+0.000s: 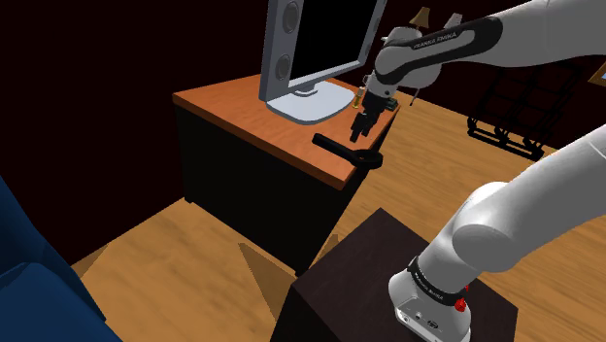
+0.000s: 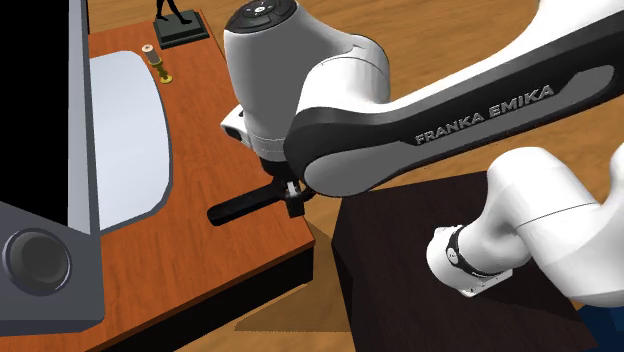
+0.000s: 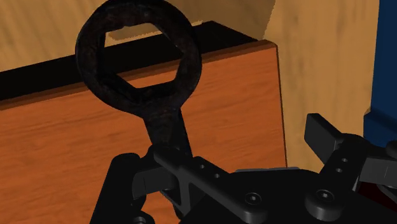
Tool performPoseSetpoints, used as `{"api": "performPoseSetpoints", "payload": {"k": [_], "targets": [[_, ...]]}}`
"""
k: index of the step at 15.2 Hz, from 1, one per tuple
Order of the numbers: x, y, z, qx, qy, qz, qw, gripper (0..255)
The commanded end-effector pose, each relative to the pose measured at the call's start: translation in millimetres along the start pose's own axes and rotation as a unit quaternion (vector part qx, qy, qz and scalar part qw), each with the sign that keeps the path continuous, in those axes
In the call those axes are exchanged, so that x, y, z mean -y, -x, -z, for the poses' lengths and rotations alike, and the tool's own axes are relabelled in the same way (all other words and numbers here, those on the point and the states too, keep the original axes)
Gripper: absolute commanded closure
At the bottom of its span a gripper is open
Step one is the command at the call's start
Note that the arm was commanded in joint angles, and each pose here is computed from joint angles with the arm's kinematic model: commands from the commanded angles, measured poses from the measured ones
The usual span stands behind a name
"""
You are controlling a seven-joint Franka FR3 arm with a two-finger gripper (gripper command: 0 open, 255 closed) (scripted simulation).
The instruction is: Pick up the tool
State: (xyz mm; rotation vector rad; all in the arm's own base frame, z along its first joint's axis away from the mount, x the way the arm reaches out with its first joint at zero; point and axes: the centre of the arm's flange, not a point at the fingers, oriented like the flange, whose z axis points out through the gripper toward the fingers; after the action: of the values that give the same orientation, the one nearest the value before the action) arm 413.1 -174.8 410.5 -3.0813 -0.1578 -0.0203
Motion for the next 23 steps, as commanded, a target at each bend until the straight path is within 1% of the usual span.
{"api": "performPoseSetpoints", "payload": {"k": [1, 7, 15, 17, 18, 23], "targets": [[-19.2, -11.9, -13.1, -0.004, 0.003, 0.013, 0.9999, 0], [-67.9, -50.7, -57.8, -0.014, 0.008, 0.049, 0.9987, 0], [-72.8, -52.5, -100.2, -0.014, 0.009, 0.051, 0.9986, 0], [-72.8, -52.4, -100.2, -0.014, 0.009, 0.051, 0.9986, 0], [-73.0, -52.5, -100.1, -0.014, 0.009, 0.051, 0.9986, 255], [-72.9, -52.6, -100.1, -0.014, 0.009, 0.051, 0.9986, 255]]}}
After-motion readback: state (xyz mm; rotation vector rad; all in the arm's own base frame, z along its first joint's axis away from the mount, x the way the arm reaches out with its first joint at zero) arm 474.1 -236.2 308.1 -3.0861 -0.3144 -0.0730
